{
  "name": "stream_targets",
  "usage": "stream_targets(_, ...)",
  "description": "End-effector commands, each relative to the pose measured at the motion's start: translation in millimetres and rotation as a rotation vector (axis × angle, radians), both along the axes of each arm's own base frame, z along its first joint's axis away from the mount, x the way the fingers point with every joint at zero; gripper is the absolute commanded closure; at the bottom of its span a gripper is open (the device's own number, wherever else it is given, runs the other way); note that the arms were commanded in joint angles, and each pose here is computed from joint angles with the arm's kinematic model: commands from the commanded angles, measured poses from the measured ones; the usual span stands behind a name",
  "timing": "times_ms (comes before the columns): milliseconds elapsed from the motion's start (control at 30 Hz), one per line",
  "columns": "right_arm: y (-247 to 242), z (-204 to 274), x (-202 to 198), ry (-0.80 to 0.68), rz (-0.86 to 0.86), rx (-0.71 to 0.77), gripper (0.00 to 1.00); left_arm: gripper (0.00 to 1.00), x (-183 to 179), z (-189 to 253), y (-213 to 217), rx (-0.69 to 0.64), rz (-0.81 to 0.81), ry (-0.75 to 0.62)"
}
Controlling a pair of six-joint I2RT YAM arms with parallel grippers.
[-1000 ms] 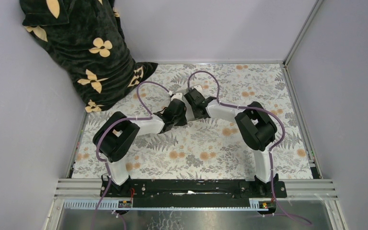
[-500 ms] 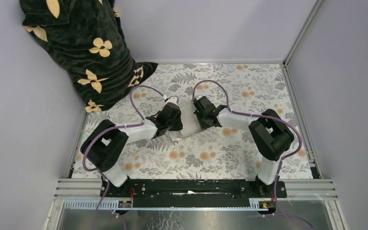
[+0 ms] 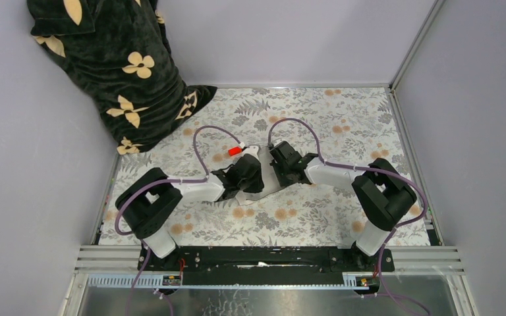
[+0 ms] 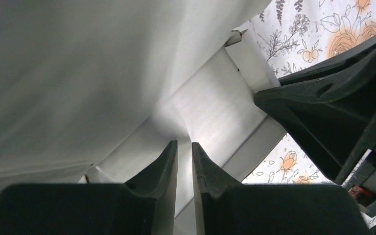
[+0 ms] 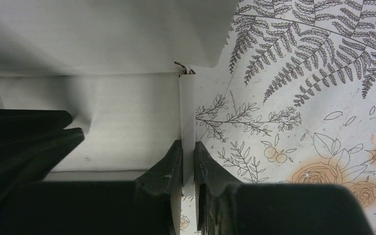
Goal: Fold the paper box
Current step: Fold the paper box at the center of the board.
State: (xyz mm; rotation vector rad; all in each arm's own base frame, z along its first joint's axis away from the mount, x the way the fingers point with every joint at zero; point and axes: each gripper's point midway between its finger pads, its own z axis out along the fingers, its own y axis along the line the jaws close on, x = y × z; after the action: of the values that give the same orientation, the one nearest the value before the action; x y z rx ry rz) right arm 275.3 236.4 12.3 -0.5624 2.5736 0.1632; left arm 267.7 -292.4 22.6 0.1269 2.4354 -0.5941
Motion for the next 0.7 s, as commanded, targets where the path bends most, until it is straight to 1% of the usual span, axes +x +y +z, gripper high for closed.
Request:
stream_targets(0, -10.4, -16.5, -32.0, 0.11, 0.009, -0.035, 0.88, 0.78, 2.7, -5.2, -18.3, -0.004, -0.01, -0.013)
stream_targets(133, -4.9, -13.4, -24.5, 0.083, 0.003, -0.015, 0.85, 0.78, 1.0, -21.3, -19.8, 0.026, -0.014, 0.008)
stream_targets(333, 3.6, -11.1, -16.0, 0.065, 0.003, 0.004, 0.84, 0.78, 3.2, -32.4, -19.7, 0.058, -0.02, 0.015)
stream_targets(433, 5.3, -8.0, -11.4, 0.045, -0.003, 0.009, 0.77, 0.78, 2.8, -36.8, -20.9, 0.06, -0.024, 0.024)
stream_targets(667, 12.3, -1.6, 0.0, 0.004, -0.02, 0.033, 0.73, 0.78, 1.4, -40.5, -22.4, 0.063, -0.032, 0.032)
